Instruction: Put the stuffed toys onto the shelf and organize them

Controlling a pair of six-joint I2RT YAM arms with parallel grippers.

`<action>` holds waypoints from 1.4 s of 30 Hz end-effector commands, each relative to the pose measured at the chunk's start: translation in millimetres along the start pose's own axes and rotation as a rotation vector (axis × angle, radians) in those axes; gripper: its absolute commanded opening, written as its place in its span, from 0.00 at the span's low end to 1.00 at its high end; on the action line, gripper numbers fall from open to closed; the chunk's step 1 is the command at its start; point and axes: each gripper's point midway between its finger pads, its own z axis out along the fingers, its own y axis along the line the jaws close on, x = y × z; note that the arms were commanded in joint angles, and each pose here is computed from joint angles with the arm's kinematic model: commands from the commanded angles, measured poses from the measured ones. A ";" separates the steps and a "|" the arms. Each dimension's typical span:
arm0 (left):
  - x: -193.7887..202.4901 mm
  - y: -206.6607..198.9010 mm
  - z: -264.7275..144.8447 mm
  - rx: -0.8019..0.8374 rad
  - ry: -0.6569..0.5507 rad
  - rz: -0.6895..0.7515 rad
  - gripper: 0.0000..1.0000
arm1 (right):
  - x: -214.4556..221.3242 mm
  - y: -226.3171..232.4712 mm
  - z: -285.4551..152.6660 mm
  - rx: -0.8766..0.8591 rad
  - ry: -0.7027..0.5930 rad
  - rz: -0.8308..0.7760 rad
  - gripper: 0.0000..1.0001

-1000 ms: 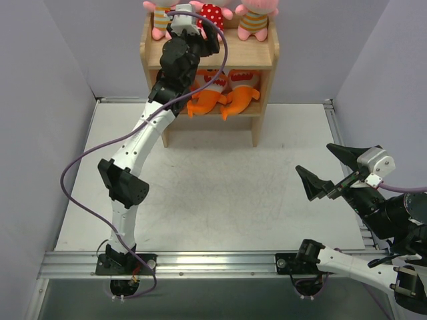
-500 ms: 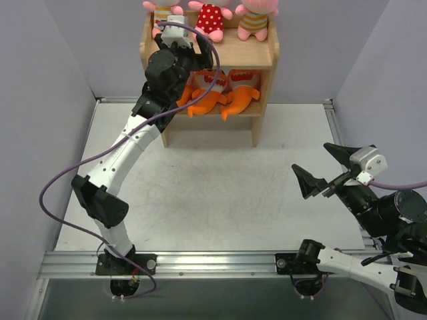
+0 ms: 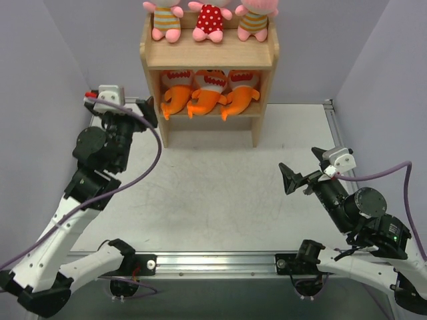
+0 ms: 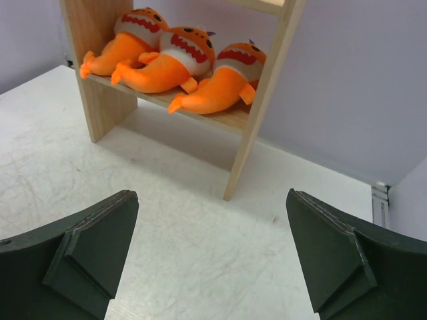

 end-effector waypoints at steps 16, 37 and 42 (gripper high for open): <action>99.6 133.2 -154.8 -0.334 0.108 0.105 0.94 | 42.5 -76.2 -35.3 0.458 -0.100 0.251 0.99; 124.5 144.5 -138.1 -0.360 0.123 0.092 0.94 | 57.2 -81.7 -38.9 0.508 -0.071 0.219 1.00; 126.6 146.7 -134.4 -0.365 0.126 0.079 0.94 | 56.8 -83.7 -41.2 0.511 -0.080 0.224 1.00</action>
